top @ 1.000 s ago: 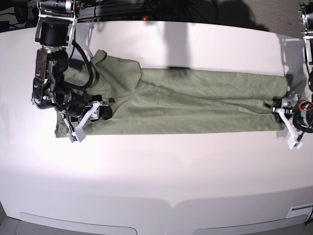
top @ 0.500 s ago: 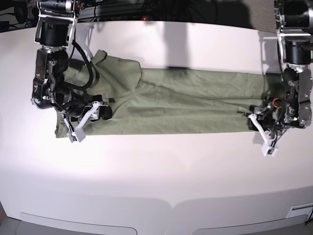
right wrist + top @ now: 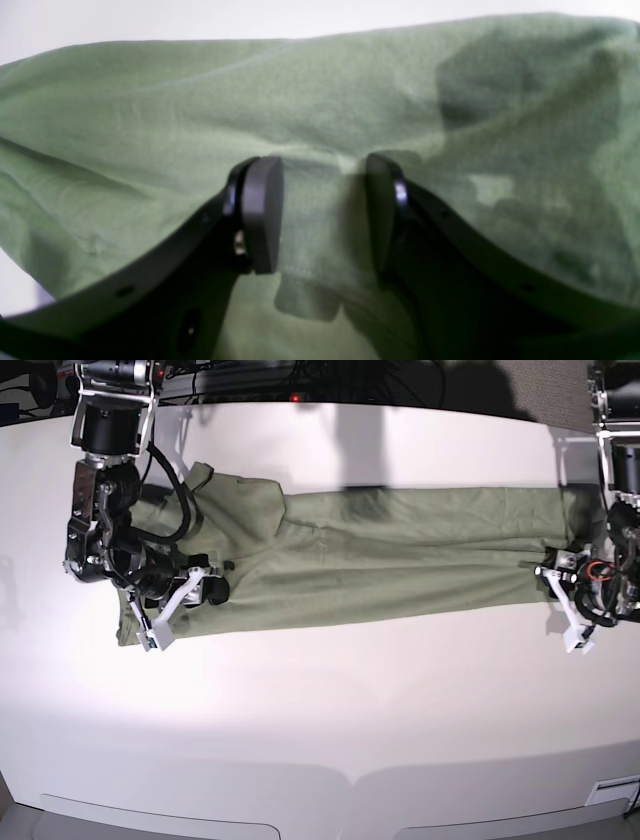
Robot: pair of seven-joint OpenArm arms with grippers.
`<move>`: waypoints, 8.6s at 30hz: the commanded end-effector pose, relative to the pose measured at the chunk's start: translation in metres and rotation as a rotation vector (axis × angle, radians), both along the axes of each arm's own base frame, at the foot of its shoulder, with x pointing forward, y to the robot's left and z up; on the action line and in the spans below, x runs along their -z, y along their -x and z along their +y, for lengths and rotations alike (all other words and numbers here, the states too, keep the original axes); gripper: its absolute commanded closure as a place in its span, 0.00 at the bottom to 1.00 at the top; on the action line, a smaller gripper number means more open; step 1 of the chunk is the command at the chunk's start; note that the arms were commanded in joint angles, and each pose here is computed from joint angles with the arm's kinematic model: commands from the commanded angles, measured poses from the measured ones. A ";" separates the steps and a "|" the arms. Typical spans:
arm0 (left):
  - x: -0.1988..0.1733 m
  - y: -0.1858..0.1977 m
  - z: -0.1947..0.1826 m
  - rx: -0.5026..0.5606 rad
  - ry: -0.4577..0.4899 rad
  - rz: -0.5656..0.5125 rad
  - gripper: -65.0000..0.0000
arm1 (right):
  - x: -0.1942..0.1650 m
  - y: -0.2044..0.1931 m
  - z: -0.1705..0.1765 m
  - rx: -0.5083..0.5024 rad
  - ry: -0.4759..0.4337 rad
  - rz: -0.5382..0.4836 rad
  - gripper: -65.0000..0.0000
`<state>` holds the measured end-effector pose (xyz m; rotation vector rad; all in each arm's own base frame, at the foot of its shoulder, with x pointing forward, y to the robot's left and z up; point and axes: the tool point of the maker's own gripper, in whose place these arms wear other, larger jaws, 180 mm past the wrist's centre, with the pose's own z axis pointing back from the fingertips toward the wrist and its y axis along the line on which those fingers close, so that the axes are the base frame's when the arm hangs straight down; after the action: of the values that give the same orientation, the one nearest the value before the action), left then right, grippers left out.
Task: Fold the T-shirt properly
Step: 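Slide the left gripper along the strip end and regrasp it, then lift the strip end held by the right gripper off the table, then lower the lifted strip end back onto the table with the right gripper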
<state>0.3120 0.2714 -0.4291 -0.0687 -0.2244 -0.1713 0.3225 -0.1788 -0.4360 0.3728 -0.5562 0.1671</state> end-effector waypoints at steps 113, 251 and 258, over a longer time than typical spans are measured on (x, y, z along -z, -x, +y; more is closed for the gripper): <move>-0.029 0.119 0.044 0.019 -0.427 -0.049 0.42 | -0.003 -0.001 -0.006 0.008 0.012 0.011 0.57; 0.064 0.034 -0.063 -0.118 0.090 -0.055 0.41 | -0.061 0.116 0.047 -1.147 0.662 -0.042 0.89; 0.064 0.034 -0.063 -0.118 0.090 -0.055 0.41 | -0.061 0.116 0.047 -1.147 0.663 -0.042 1.00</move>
<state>0.3294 0.2018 -0.4600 -0.1812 -0.5285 -0.0471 0.1988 -0.1292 -0.3821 0.0142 -0.2189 1.4208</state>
